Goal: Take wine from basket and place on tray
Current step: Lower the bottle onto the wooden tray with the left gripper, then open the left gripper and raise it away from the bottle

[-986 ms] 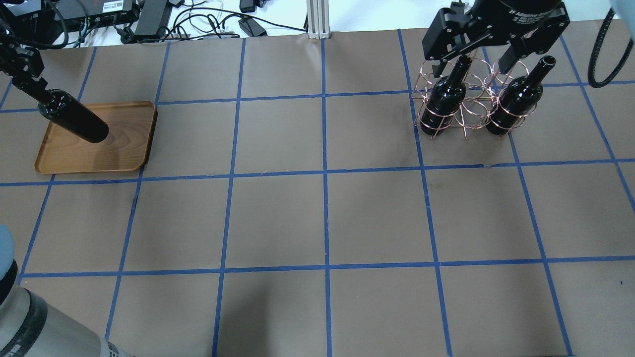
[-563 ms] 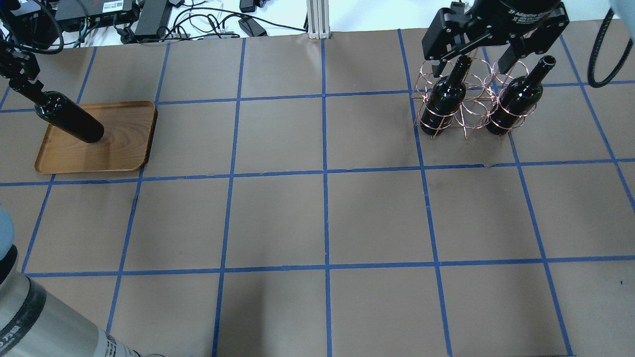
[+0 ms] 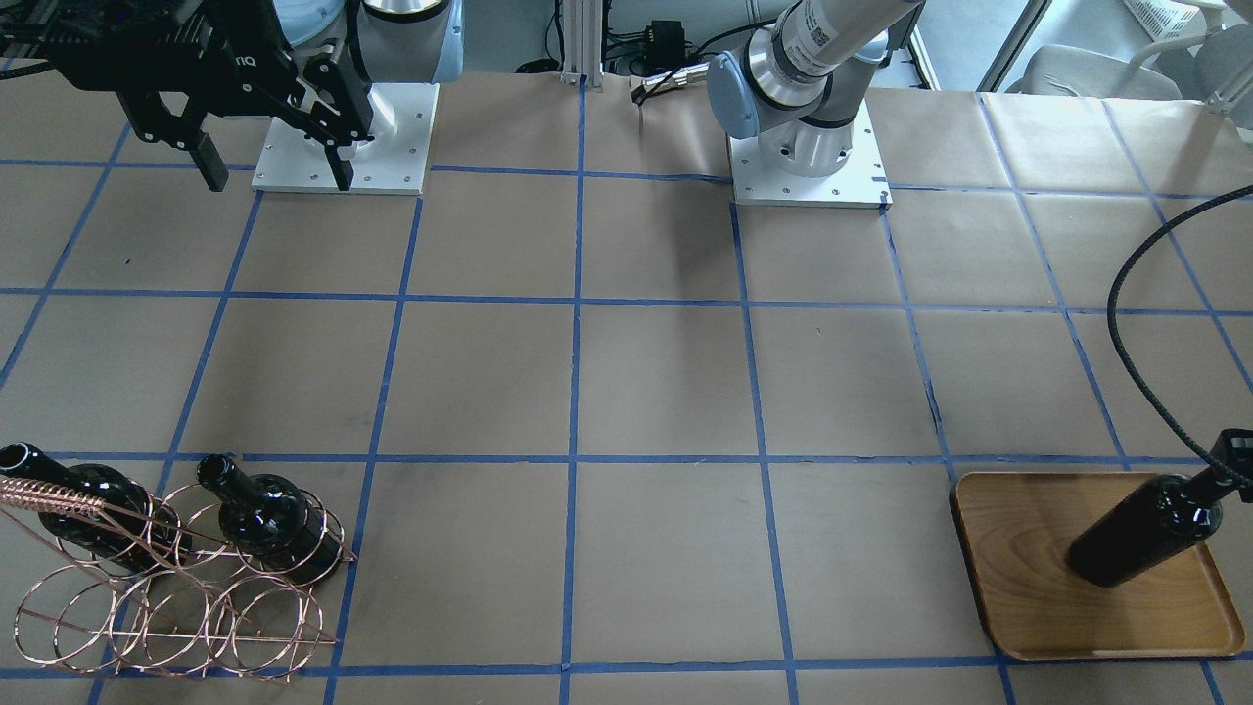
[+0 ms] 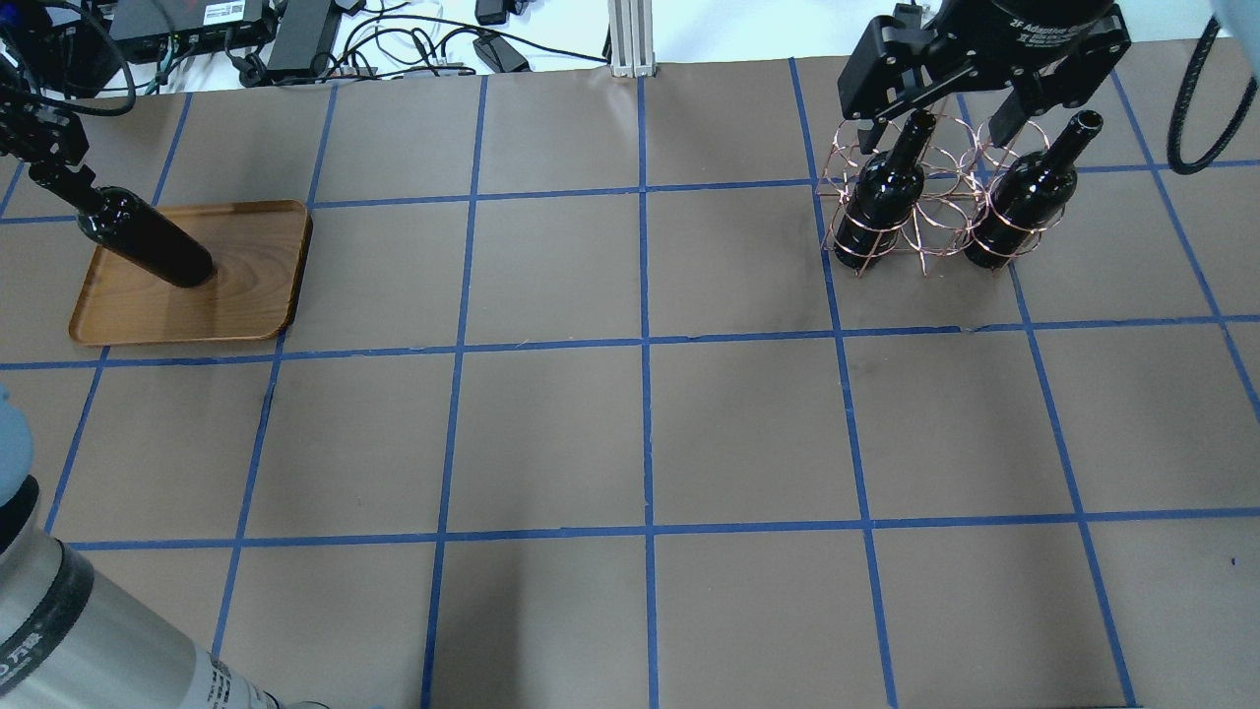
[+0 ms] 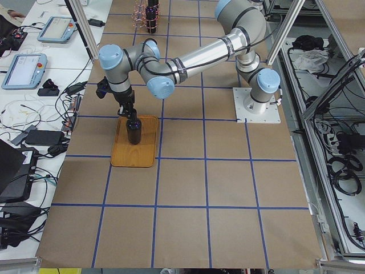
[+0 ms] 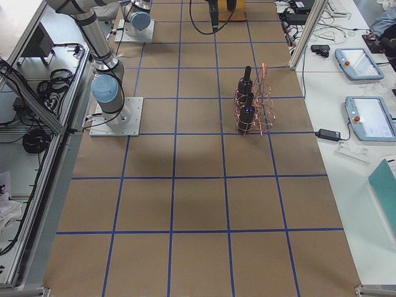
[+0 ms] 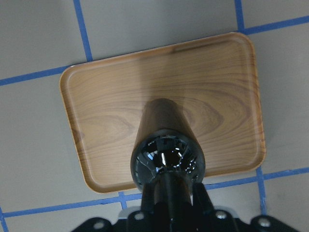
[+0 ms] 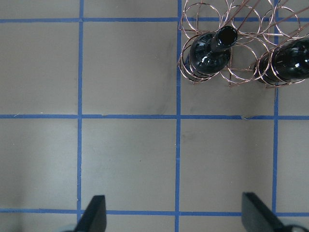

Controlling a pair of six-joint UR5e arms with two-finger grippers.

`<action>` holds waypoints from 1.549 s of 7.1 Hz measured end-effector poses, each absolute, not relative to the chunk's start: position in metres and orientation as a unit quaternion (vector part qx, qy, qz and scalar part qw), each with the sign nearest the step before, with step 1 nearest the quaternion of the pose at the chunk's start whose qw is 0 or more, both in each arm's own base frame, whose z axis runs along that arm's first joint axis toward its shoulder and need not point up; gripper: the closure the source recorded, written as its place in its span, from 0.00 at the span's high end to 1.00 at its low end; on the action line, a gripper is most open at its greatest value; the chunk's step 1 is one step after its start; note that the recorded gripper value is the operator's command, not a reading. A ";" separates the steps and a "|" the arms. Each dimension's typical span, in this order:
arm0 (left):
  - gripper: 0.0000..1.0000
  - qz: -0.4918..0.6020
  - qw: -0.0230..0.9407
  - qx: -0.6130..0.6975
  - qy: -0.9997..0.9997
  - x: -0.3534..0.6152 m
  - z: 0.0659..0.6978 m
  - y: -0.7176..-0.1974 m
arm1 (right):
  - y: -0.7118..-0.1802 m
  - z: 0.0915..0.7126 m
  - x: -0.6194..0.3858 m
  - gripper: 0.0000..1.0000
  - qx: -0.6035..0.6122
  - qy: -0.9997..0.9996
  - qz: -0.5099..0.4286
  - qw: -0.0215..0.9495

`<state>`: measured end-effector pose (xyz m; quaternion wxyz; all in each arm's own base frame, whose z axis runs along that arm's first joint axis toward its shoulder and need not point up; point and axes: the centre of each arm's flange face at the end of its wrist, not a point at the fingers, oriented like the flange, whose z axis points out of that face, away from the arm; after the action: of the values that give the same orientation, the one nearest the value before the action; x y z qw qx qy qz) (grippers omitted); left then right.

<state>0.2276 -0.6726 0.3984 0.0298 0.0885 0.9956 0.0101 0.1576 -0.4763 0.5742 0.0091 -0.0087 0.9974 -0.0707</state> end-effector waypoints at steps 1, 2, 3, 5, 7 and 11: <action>0.00 0.012 0.028 0.089 0.996 0.228 0.396 -0.673 | -0.476 0.574 0.158 1.00 -0.009 0.997 -0.071 0.009; 0.36 0.013 0.027 0.089 0.996 0.228 0.394 -0.673 | -0.476 0.574 0.159 1.00 -0.010 0.997 -0.071 0.009; 0.70 0.014 0.027 0.089 0.996 0.228 0.393 -0.673 | -0.476 0.574 0.159 1.00 -0.010 0.997 -0.071 0.009; 0.84 0.011 0.028 0.089 0.996 0.227 0.398 -0.672 | -0.476 0.574 0.159 1.00 -0.010 0.997 -0.070 0.008; 0.92 0.006 0.029 0.090 0.995 0.225 0.406 -0.669 | -0.476 0.574 0.159 1.00 -0.010 0.997 -0.070 0.008; 1.00 -0.011 0.021 0.070 0.997 0.183 0.459 -0.642 | -0.476 0.574 0.159 1.00 -0.010 0.998 -0.069 0.007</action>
<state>0.1827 -0.6418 0.4592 0.0208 0.0703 0.9973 -0.0108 0.1586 -0.4758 0.5737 0.0067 -0.0101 0.9975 -0.0694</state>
